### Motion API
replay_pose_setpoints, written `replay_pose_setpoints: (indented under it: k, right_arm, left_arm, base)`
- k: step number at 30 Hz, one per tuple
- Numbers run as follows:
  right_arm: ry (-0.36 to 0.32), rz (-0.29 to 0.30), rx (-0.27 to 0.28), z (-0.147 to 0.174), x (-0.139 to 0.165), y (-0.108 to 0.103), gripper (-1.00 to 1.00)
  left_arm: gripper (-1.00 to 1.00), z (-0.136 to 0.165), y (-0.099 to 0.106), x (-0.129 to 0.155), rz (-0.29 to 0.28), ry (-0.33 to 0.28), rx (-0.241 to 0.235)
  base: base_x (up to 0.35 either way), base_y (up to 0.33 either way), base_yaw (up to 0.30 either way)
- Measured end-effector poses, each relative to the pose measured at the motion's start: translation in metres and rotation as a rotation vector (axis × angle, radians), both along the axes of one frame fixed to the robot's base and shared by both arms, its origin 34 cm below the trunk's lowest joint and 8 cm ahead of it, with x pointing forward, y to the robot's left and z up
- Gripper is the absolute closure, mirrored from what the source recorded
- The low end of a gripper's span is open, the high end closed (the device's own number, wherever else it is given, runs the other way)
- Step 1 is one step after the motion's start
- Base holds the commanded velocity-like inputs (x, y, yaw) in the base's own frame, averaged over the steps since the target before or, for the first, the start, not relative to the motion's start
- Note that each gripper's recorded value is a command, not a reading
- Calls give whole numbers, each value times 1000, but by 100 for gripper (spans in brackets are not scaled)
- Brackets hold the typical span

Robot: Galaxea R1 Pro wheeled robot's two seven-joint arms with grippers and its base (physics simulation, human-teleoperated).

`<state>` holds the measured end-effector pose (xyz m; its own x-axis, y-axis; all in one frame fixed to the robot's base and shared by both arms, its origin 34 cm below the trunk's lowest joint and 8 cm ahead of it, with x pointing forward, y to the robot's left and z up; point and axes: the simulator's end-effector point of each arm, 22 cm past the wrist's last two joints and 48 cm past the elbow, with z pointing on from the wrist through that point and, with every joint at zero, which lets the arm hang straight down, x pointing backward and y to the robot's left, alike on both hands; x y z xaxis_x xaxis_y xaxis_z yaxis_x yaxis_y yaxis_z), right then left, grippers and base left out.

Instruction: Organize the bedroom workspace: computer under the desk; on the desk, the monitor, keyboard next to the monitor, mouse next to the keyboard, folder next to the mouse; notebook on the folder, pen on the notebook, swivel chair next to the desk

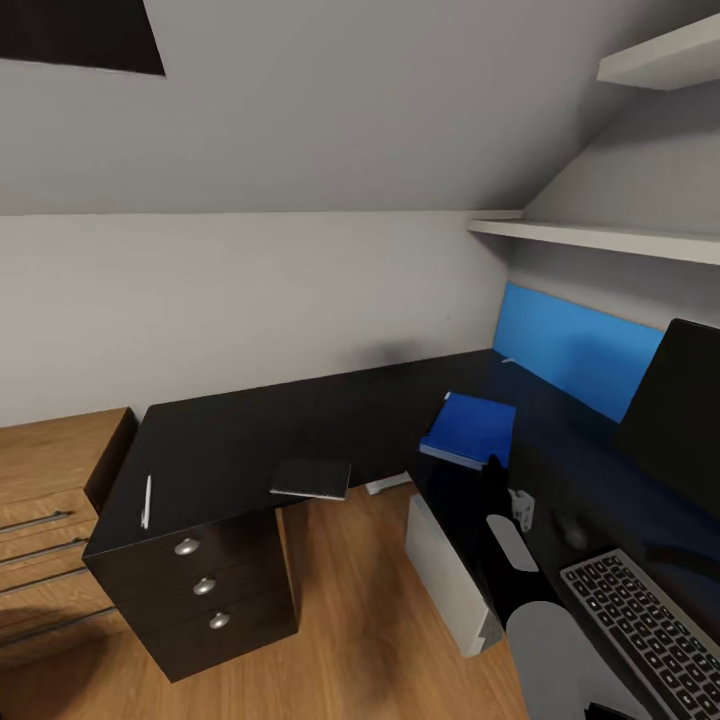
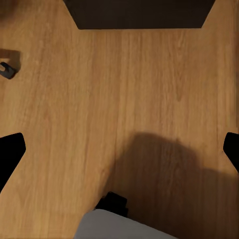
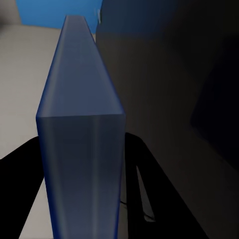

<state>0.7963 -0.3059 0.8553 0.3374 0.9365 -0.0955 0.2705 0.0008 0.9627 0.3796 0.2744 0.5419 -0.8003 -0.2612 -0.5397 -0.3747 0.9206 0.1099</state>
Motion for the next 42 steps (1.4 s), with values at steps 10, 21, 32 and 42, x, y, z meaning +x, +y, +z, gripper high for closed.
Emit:
replay_pose_setpoints:
  k: [10, 21, 32, 42]
  right_arm:
    - [120, -26, 16, -27, -10, -16, 100]
    - [162, -21, 3, -38, -15, -15, 100]
    - [202, -22, -32, -52, -22, -33, 100]
    - [201, -37, -48, -52, -24, -49, 100]
  left_arm:
    - [-100, 0, -1, 1, -3, -2, 1]
    - [-100, 0, -1, 1, -4, -2, 0]
    - [-100, 0, -1, 1, -6, -5, -1]
    - [-100, 0, -1, 1, -6, -4, -3]
  base:
    - [41, 0, 0]
    - [0, 0, 0]
    - [0, 0, 0]
    - [0, -110, 0]
